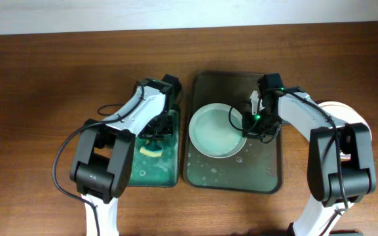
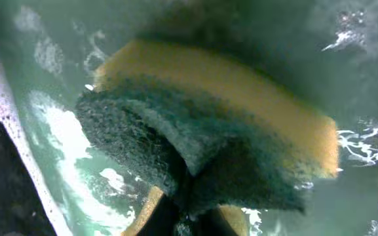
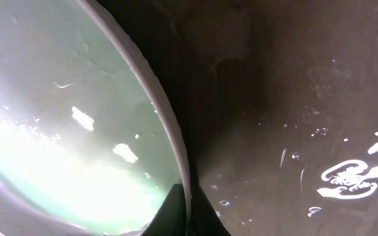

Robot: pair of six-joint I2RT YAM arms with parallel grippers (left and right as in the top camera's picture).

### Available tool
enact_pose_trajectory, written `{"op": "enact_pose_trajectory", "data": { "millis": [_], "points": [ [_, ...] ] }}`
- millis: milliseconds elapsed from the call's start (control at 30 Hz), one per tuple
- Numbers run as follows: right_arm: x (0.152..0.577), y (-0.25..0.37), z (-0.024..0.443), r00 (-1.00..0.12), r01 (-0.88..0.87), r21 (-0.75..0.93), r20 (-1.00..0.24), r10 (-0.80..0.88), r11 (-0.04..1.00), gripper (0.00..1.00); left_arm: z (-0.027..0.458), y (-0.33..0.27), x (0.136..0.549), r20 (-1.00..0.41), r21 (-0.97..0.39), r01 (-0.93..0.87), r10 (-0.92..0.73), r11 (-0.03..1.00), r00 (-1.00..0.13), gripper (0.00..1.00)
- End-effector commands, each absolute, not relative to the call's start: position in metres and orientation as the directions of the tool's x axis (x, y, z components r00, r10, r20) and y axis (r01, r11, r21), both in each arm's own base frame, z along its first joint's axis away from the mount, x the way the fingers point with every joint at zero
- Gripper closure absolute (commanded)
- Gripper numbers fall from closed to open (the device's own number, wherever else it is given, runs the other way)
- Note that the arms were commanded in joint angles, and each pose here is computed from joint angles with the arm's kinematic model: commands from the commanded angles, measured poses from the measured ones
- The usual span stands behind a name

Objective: Clean dirty plates on tray and stack at the side
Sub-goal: 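Return the sponge to the tub with the left gripper, then lift the plate with the right gripper and stack it on the side plates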

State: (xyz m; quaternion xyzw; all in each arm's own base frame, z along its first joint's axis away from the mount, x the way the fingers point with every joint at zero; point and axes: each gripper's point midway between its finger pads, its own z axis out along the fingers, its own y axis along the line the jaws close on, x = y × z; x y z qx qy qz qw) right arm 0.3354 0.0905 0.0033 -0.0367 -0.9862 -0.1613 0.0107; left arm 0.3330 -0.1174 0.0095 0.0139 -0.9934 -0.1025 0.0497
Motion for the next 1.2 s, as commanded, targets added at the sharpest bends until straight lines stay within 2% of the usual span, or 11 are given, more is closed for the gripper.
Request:
{"op": "enact_pose_trajectory", "data": {
  "millis": [0, 33, 100, 200, 300, 367, 433, 500, 767, 1000, 1167],
  "points": [
    [0.325, 0.081, -0.010, -0.996, 0.079, 0.263, 0.064, 0.065, 0.962, 0.92, 0.027, -0.111, 0.335, 0.075, 0.153, -0.069, -0.081, 0.986, -0.994, 0.24],
    [0.326, 0.081, -0.009, -0.996, 0.079, 0.265, 0.063, 0.064, 0.961, 0.90, 0.041, -0.111, 0.336, 0.054, 0.124, -0.084, -0.091, 0.989, -0.994, 0.10],
    [0.327, 0.083, -0.005, -0.997, 0.075, 0.275, 0.053, 0.063, 0.959, 0.96, 0.074, -0.106, 0.338, -0.010, 0.085, -0.096, -0.096, 0.992, -0.995, 0.05],
    [0.330, 0.084, 0.023, -0.998, 0.058, 0.287, -0.010, 0.063, 0.956, 0.96, 0.137, -0.098, 0.332, -0.147, 0.013, -0.114, -0.111, 0.993, -0.983, 0.00],
    [0.331, 0.076, 0.072, -0.988, 0.023, 0.213, -0.147, 0.056, 0.977, 0.96, 0.194, -0.082, 0.318, -0.284, -0.040, -0.114, -0.121, 0.993, -0.951, 0.00],
    [0.324, 0.051, 0.113, -0.957, 0.089, 0.052, -0.271, 0.100, 0.995, 0.96, 0.220, -0.068, 0.307, -0.357, -0.014, -0.121, -0.118, 0.993, -0.927, 0.00],
    [0.318, 0.047, 0.141, -0.931, 0.086, -0.005, -0.355, 0.079, 0.996, 0.96, 0.232, -0.058, 0.299, -0.393, 0.015, -0.137, -0.120, 0.991, -0.912, 0.00],
    [0.310, 0.049, 0.163, -0.905, 0.067, -0.062, -0.423, 0.035, 0.996, 0.96, 0.236, -0.056, 0.296, -0.405, 0.014, -0.139, -0.122, 0.990, -0.906, 0.00],
    [0.297, 0.071, 0.192, -0.815, 0.109, -0.399, -0.560, -0.148, 0.911, 0.96, 0.236, -0.056, 0.296, -0.403, 0.014, -0.139, -0.121, 0.990, -0.907, 0.00],
    [0.290, 0.093, 0.194, -0.785, 0.037, -0.497, -0.551, -0.282, 0.867, 0.96, 0.236, -0.056, 0.296, -0.403, 0.014, -0.139, -0.121, 0.990, -0.907, 0.01],
    [0.282, 0.085, 0.206, -0.765, 0.037, -0.609, -0.527, -0.370, 0.792, 0.96, 0.236, -0.056, 0.296, -0.403, 0.014, -0.139, -0.121, 0.990, -0.907, 0.00]
  ]
}}
